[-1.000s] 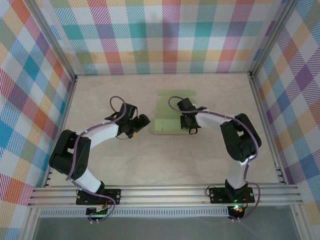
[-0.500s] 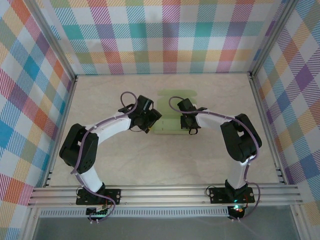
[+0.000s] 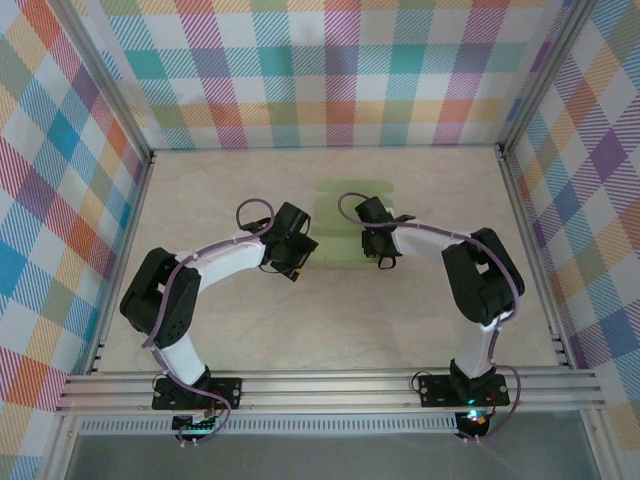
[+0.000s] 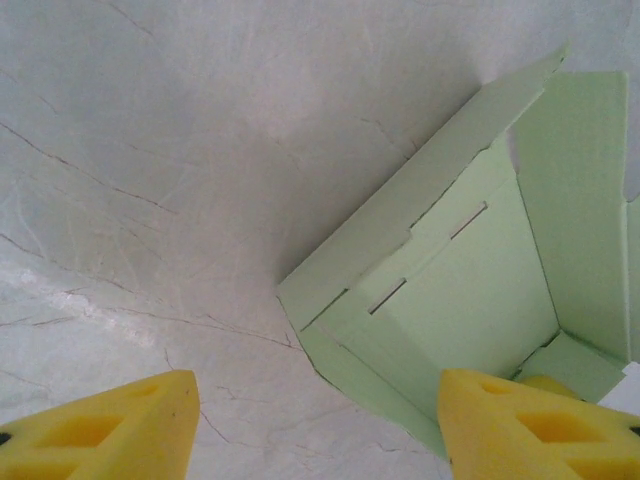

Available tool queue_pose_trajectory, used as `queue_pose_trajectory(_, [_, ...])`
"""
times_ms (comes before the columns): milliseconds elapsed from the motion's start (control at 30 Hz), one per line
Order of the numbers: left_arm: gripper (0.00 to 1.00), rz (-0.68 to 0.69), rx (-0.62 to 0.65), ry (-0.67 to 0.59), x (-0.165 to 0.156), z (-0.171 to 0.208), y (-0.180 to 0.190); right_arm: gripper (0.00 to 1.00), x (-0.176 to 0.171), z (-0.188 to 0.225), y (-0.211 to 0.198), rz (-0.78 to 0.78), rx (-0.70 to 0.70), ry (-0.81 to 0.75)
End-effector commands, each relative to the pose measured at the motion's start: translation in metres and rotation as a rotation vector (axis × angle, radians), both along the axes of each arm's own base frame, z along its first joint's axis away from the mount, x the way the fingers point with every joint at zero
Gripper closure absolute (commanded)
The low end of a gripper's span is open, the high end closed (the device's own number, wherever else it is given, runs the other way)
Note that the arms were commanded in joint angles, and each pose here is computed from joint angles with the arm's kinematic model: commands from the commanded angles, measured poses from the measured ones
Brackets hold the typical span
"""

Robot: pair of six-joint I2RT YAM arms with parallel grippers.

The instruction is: Fold the paper box

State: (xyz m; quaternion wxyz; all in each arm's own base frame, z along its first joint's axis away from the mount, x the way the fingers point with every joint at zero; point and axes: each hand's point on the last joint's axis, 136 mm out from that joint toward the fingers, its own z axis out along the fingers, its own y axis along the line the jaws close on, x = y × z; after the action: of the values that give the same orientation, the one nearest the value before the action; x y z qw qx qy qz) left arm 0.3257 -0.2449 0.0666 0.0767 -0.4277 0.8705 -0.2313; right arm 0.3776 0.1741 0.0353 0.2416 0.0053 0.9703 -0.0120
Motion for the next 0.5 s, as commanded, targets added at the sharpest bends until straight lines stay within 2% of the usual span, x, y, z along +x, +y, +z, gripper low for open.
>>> queue_pose_trajectory(0, [0.36,-0.01,0.004,-0.008,0.002,0.003,-0.004,0.72,0.0,0.022,0.002,-0.001,0.023,-0.041])
queue_pose_trajectory(200, [0.36,-0.036,0.029,-0.03,0.004,0.01,-0.003,0.68,-0.001,0.025,-0.001,-0.006,0.002,-0.046])
queue_pose_trajectory(467, [0.37,-0.042,0.025,-0.023,0.002,0.006,-0.004,0.81,-0.004,0.009,-0.003,-0.01,-0.025,-0.003])
